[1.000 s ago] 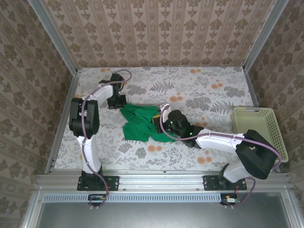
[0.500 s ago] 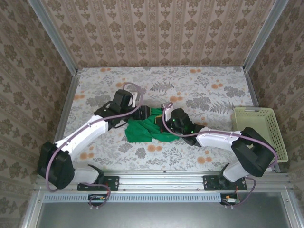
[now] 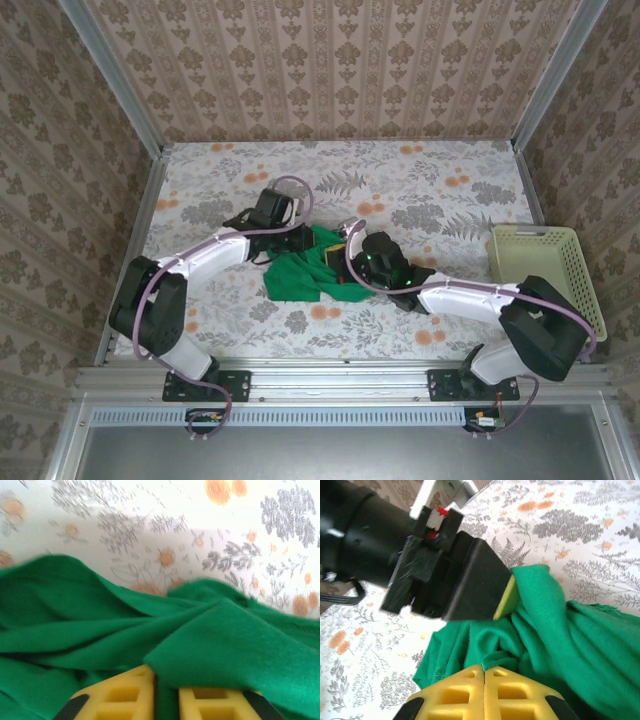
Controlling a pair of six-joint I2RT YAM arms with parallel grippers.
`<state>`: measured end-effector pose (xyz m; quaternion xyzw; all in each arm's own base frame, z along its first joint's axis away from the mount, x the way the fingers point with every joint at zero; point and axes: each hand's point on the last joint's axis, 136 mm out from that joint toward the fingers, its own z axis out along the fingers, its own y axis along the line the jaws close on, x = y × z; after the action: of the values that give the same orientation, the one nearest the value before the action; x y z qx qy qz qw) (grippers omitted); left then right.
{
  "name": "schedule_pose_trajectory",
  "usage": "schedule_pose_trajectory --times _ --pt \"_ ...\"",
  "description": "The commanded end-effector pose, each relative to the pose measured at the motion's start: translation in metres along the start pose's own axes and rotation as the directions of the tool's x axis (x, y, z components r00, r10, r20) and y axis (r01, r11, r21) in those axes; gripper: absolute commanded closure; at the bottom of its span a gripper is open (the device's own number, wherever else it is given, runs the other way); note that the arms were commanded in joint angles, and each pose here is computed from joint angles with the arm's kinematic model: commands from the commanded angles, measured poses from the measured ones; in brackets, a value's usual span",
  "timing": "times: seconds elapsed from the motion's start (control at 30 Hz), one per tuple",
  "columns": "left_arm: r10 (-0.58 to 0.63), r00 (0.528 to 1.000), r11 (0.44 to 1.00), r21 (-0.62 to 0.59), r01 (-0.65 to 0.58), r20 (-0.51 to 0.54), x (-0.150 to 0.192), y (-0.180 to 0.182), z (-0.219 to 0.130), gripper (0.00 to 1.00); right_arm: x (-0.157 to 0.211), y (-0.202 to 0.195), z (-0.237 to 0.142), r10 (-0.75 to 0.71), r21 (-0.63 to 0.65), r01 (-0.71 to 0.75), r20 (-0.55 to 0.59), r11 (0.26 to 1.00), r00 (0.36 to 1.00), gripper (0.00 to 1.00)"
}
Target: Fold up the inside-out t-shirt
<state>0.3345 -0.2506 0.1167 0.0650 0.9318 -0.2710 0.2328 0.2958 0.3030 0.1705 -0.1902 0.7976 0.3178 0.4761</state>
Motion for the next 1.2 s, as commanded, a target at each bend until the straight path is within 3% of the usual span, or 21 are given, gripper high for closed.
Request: schedule_pose_trajectory --times 0.0,0.03,0.2,0.43,0.67,0.8,0.97,1.03,1.17 --pt "-0.051 0.999 0.995 -0.09 0.052 0.005 -0.02 0.025 -0.002 0.94 -0.026 0.012 -0.02 -0.022 -0.032 0.025 0.081 0.999 0.996 1.0" --pt "-0.058 0.998 0.992 -0.111 0.055 -0.021 -0.019 0.03 0.001 1.0 -0.032 0.015 -0.025 -0.023 -0.037 0.027 0.097 0.999 0.995 1.0" --pt "-0.061 0.998 0.984 -0.17 0.055 -0.026 -0.02 0.044 -0.003 1.0 -0.048 0.016 -0.042 -0.033 -0.024 0.037 0.148 0.999 0.988 1.0" --pt "-0.235 0.968 0.945 -0.212 0.25 0.093 -0.031 0.108 -0.053 1.0 -0.032 -0.025 -0.057 -0.018 0.088 0.005 0.147 0.996 0.989 1.0" --pt "-0.336 0.934 0.902 -0.244 0.356 0.119 -0.018 0.145 -0.068 1.0 -0.018 -0.063 -0.078 0.048 0.206 -0.081 0.164 0.975 0.985 1.0" --pt "-0.387 0.907 0.896 -0.164 0.412 0.165 -0.034 0.147 -0.08 1.0 -0.041 -0.082 -0.104 0.061 0.256 -0.125 0.242 0.959 0.968 1.0" --pt "-0.379 0.879 0.89 -0.146 0.432 0.289 -0.06 0.146 -0.119 1.0 -0.067 -0.086 -0.13 0.076 0.222 -0.15 0.314 0.963 0.947 1.0" --pt "-0.351 0.881 0.904 -0.13 0.407 0.315 -0.067 0.139 -0.127 1.0 -0.06 -0.089 -0.125 0.083 0.223 -0.152 0.29 0.963 0.953 1.0" --pt "-0.362 0.901 0.887 -0.207 0.412 0.241 -0.048 0.148 -0.111 1.0 -0.029 -0.106 -0.11 0.143 0.263 -0.205 0.239 0.943 0.961 1.0"
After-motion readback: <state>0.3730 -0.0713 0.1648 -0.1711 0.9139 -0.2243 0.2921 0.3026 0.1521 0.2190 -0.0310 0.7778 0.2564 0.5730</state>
